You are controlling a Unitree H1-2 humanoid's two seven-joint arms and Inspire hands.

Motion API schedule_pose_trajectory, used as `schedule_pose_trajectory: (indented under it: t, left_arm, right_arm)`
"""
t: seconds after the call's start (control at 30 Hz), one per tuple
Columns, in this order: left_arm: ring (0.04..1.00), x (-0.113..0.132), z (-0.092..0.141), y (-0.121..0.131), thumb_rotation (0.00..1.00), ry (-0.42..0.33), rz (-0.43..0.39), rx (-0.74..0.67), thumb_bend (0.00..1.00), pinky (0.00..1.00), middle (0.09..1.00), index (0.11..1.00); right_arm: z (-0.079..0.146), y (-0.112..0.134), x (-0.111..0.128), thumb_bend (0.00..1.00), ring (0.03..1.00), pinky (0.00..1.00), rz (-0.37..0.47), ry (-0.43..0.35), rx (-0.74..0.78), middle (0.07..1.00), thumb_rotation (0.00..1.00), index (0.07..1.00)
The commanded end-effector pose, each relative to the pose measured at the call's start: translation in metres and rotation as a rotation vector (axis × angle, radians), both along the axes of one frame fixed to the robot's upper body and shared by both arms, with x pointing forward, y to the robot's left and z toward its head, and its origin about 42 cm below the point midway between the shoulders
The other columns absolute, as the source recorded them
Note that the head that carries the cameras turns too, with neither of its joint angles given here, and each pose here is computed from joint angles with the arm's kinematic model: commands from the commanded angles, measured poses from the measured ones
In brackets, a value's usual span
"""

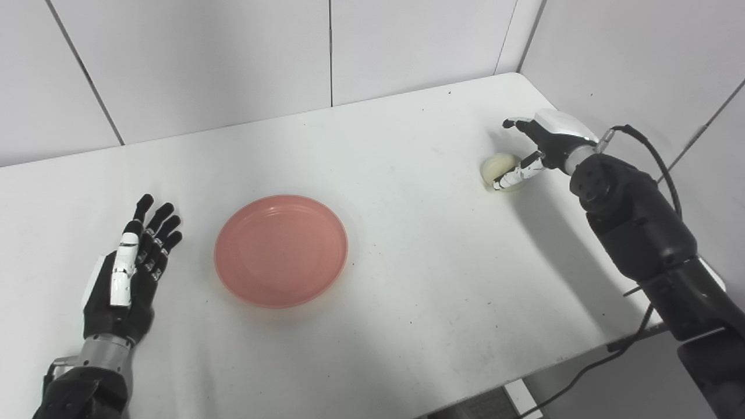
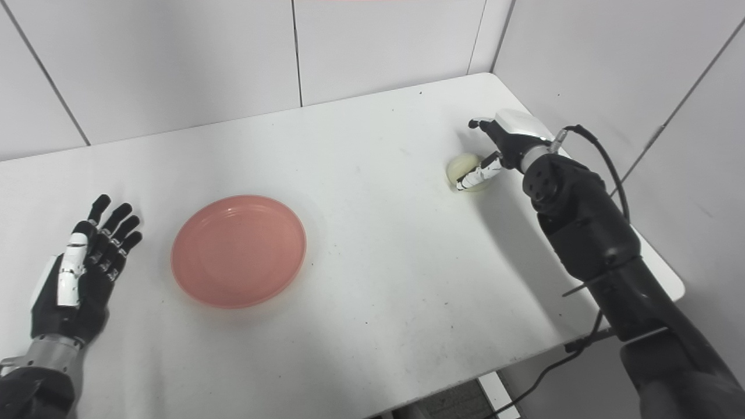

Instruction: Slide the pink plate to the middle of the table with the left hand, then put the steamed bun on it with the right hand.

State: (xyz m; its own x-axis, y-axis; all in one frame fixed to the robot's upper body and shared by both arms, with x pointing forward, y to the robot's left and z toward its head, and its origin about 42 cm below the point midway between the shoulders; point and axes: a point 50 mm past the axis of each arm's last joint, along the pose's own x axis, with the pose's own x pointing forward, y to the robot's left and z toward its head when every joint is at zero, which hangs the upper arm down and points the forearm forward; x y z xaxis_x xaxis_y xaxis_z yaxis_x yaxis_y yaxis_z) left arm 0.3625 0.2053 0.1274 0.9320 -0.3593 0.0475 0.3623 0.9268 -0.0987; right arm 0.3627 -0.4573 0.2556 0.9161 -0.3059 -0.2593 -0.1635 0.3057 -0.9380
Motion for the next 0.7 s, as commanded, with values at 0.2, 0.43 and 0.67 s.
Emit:
schedule_pose_trajectory:
  t: [0.2, 0.43, 0.67]
  left_arm:
    - [0.947, -0.002, -0.001, 0.006, 1.0, 0.031, -0.002, 0.007, 0.39, 0.95, 0.953, 0.976]
    - [0.949, -0.002, 0.0, 0.007, 1.0, 0.031, -0.003, 0.006, 0.38, 0.95, 0.95, 0.978]
    - [0.949, -0.003, 0.002, 0.007, 1.0, 0.034, 0.0, 0.005, 0.38, 0.95, 0.949, 0.977]
  right_arm:
    - [0.022, -0.006, 0.007, 0.9, 0.881, 0.73, -0.023, -0.038, -0.04, 0.933, 0.24, 0.873]
    - [0.016, -0.004, 0.013, 0.9, 0.9, 0.78, -0.032, 0.004, -0.053, 0.928, 0.27, 0.883]
    - [0.009, 0.001, 0.02, 0.9, 0.867, 0.75, -0.022, 0.003, -0.038, 0.911, 0.24, 0.867]
